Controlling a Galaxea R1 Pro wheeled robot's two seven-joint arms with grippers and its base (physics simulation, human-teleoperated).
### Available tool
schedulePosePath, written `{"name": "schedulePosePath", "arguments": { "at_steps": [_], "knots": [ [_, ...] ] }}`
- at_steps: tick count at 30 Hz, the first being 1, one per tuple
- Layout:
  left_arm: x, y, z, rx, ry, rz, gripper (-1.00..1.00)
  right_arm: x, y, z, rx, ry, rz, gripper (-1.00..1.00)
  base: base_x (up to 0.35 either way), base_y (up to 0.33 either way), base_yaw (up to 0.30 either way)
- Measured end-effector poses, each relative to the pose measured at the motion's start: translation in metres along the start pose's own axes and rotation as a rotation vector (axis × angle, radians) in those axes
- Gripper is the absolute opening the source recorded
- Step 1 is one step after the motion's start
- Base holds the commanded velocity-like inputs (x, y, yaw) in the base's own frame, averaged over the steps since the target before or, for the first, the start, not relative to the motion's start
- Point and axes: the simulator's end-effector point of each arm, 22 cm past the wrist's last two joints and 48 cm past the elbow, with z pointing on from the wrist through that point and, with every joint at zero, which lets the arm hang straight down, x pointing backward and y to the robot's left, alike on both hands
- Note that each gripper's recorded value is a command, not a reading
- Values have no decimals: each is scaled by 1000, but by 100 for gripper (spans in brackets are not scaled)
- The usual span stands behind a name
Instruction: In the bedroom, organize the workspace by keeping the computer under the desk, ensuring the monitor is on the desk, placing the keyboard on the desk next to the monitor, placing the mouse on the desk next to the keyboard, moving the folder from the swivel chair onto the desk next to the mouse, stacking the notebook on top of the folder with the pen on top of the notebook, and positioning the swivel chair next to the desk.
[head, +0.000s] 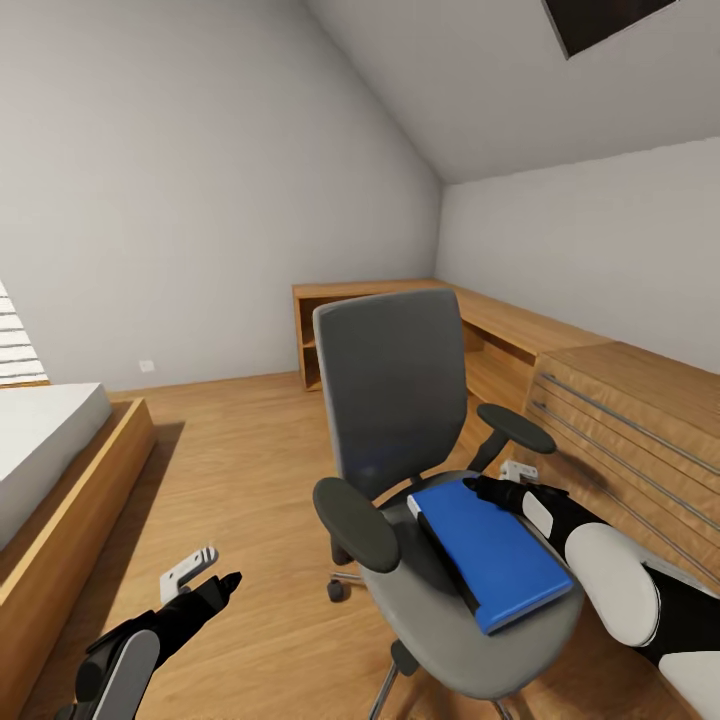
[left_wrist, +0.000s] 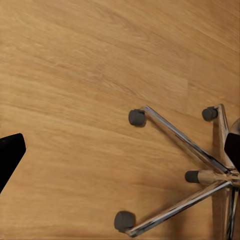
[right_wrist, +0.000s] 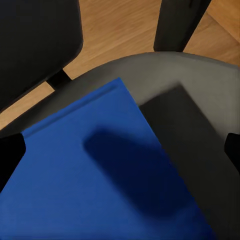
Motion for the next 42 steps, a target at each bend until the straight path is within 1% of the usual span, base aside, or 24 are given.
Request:
{"name": "schedulePosePath", "arguments": {
  "at_steps": [12, 19, 42],
  "knots": [
    [0, 1, 0, -3, 1, 1, 100, 0, 0, 0, 0, 0, 0, 100, 2, 0, 0],
    [0, 0, 0, -1, 1, 0, 100, 0, 0, 0, 0, -1, 0, 100, 167, 0, 0],
    [3, 1, 1, -2, 6, 1, 100, 0, 0, 0, 0, -1, -1, 100, 41, 0, 0]
  ]
}}
